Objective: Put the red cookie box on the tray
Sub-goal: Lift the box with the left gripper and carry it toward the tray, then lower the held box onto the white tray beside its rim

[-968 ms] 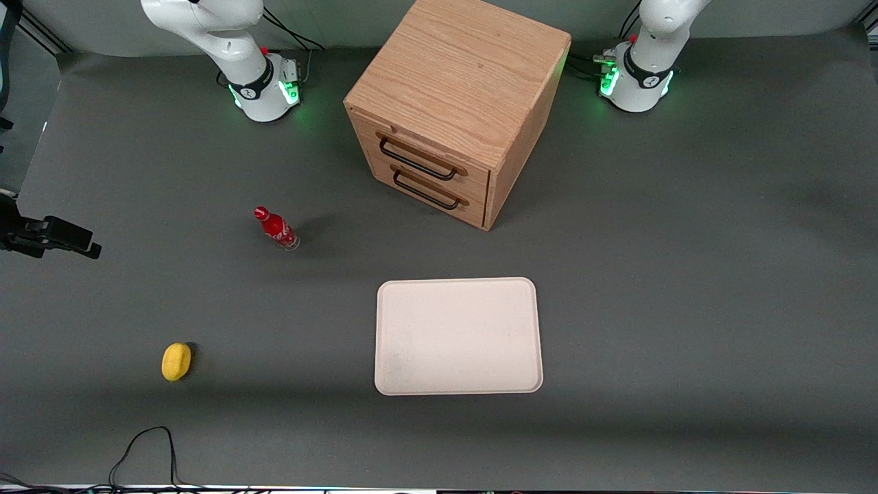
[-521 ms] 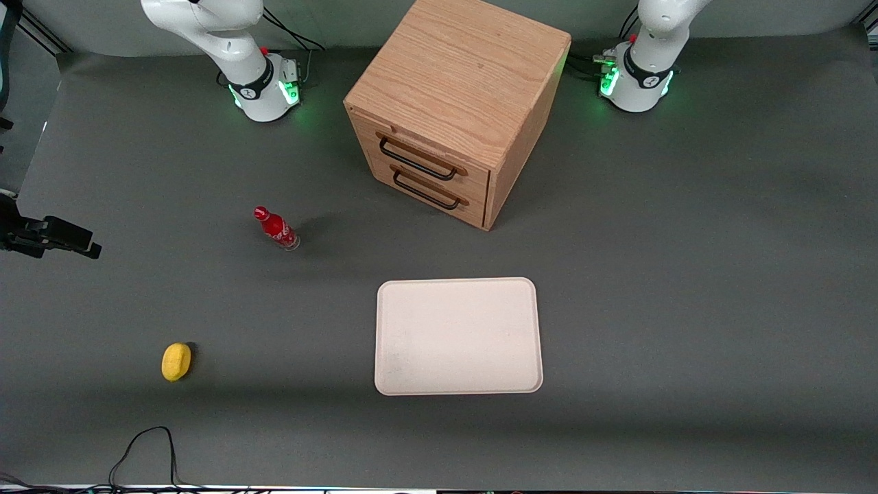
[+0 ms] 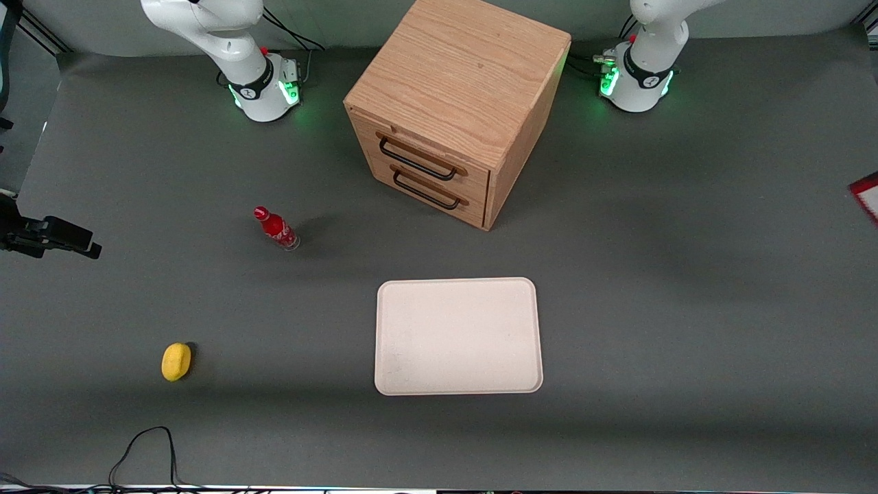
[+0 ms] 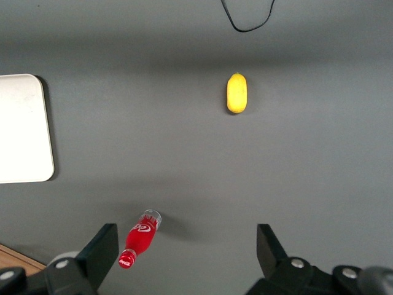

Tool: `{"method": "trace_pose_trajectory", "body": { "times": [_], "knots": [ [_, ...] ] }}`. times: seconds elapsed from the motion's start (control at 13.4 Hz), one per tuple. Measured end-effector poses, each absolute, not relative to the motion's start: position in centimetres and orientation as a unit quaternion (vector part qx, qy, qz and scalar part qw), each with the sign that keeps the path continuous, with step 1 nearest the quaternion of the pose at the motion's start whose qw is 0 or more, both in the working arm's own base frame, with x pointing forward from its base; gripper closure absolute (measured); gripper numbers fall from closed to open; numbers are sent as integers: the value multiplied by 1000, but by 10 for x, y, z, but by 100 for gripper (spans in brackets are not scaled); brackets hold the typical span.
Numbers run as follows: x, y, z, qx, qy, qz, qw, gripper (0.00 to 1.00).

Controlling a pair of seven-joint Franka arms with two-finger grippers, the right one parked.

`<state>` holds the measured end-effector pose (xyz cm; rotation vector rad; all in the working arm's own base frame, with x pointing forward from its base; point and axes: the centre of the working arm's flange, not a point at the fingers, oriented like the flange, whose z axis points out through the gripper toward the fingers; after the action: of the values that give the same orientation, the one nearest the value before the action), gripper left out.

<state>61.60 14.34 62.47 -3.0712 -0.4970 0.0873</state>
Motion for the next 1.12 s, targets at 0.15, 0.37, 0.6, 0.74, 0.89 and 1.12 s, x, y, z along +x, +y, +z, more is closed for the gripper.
{"method": "trace_pose_trajectory", "body": {
  "times": [0.15, 0.37, 0.6, 0.74, 0.89, 1.12],
  "knots": [
    [626, 70, 622, -993, -112, 41, 18, 97],
    [631, -29, 616, -997, -61, 47, 22, 97],
    [629, -136, 606, -999, -32, 30, 24, 97],
    [622, -192, 603, -999, -23, 20, 23, 97],
    [617, -239, 604, -999, -39, -1, 14, 97],
    [595, -315, 594, -999, -48, -8, 10, 97]
  ]
}}
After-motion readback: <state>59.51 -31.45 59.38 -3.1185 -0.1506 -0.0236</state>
